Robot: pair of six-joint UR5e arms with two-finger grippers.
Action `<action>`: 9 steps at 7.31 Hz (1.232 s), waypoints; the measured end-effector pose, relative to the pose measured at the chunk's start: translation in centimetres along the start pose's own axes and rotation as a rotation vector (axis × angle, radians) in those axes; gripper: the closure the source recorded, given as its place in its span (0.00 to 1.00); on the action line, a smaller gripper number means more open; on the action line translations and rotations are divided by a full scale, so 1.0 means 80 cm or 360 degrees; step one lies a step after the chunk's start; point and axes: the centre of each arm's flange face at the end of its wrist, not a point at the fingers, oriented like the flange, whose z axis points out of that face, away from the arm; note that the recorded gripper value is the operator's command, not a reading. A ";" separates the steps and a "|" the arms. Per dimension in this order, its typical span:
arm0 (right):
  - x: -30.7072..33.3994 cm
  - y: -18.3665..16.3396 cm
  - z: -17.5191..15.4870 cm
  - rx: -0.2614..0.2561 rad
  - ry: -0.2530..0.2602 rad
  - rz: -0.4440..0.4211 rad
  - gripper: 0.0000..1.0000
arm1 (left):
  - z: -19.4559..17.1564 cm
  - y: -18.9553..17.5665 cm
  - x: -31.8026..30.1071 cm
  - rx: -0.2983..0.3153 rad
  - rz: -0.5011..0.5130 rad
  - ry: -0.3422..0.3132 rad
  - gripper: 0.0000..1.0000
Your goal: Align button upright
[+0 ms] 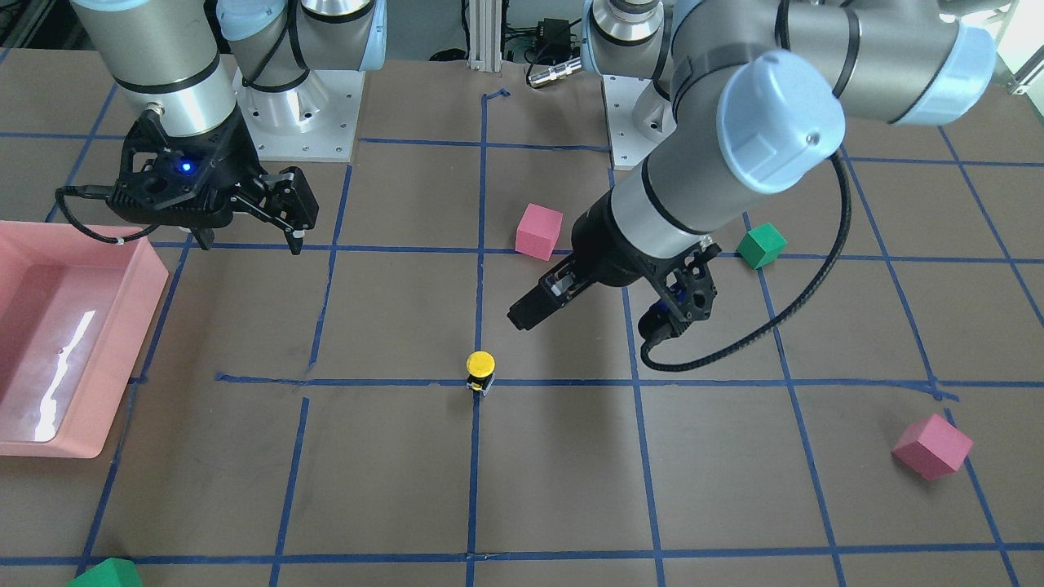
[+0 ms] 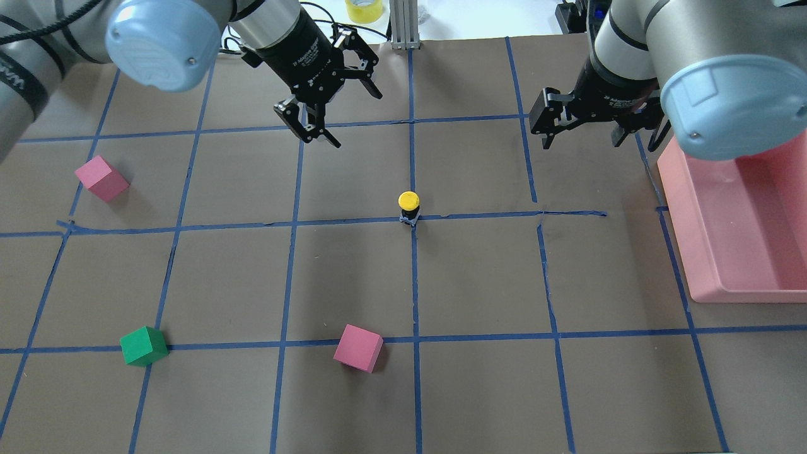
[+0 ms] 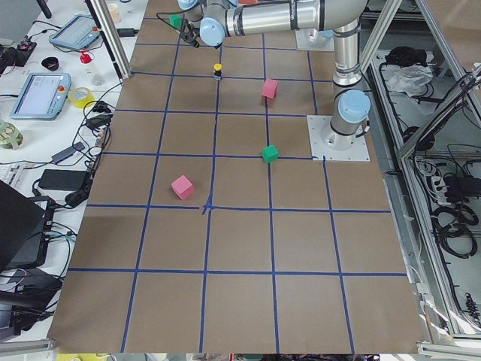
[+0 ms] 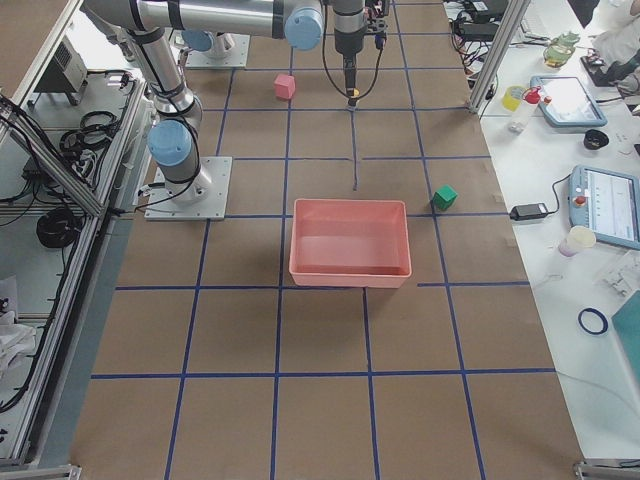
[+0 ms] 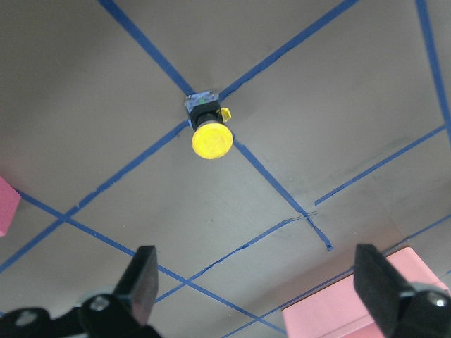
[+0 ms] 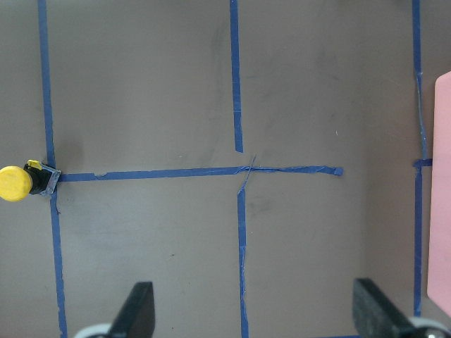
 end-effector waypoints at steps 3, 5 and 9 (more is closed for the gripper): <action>0.000 0.000 0.000 0.0001 -0.0002 0.0002 0.00 | -0.064 0.018 -0.065 0.0244 0.0753 -0.0350 0.00; 0.000 0.000 0.000 -0.0001 -0.0002 0.0010 0.00 | -0.085 0.000 -0.107 0.0272 0.1018 -0.0470 0.00; 0.000 0.000 0.000 -0.0002 -0.0002 0.0011 0.00 | -0.095 -0.008 -0.122 0.0294 0.1103 -0.0482 0.00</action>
